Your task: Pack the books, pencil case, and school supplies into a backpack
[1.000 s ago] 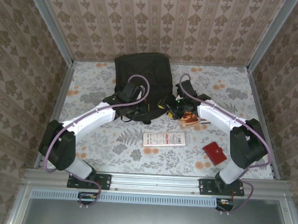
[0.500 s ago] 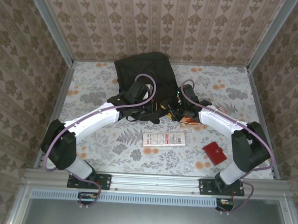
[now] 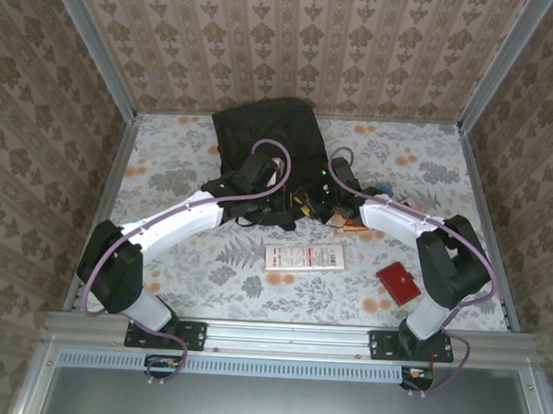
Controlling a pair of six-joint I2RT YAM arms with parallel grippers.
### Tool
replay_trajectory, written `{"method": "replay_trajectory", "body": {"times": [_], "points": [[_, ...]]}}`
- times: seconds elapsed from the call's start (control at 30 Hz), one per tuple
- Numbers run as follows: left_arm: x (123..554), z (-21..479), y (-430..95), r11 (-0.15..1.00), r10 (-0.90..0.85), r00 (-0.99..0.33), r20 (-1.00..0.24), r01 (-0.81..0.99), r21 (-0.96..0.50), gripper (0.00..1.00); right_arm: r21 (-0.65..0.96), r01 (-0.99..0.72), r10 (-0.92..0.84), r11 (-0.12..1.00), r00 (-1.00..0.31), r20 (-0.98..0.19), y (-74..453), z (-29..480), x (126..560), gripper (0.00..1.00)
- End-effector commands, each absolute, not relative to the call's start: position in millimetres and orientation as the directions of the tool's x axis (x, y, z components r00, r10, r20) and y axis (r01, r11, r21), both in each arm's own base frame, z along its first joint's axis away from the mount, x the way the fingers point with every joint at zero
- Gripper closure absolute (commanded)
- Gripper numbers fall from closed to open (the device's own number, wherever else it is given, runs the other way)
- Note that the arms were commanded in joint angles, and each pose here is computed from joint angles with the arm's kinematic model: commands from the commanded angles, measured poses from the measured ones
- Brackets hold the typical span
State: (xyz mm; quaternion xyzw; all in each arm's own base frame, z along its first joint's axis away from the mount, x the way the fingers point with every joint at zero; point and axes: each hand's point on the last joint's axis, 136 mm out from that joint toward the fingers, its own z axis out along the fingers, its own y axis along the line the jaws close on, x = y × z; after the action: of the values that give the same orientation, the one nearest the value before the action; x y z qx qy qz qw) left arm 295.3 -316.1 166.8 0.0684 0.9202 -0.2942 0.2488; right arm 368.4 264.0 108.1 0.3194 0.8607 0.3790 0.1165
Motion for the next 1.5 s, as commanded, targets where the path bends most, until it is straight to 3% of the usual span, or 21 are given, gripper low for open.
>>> {"method": "replay_trajectory", "body": {"times": [0.0,0.13,0.87,1.23,1.47], "points": [[294,172,-318,0.812,-0.024,-0.853,-0.521,0.287,-0.509,1.00,0.694,0.491,0.651,0.527,-0.758,0.042,264,97,366,0.81],[294,163,-305,0.838,-0.022,-0.851,-0.524,0.271,-0.474,1.00,0.659,0.496,0.642,0.566,-0.767,0.025,259,88,363,1.00],[302,137,-184,0.903,-0.225,-0.862,-0.455,-0.009,-0.429,1.00,0.546,0.485,0.602,0.683,-0.797,-0.045,229,65,358,1.00],[339,121,-123,0.903,-0.346,-0.837,-0.423,-0.174,-0.394,1.00,0.507,0.375,0.491,0.776,-0.864,-0.111,223,73,359,1.00],[376,131,-103,0.884,-0.404,-0.811,-0.423,-0.227,-0.408,1.00,0.573,0.264,0.388,0.776,-0.916,-0.103,240,79,364,1.00]]}}
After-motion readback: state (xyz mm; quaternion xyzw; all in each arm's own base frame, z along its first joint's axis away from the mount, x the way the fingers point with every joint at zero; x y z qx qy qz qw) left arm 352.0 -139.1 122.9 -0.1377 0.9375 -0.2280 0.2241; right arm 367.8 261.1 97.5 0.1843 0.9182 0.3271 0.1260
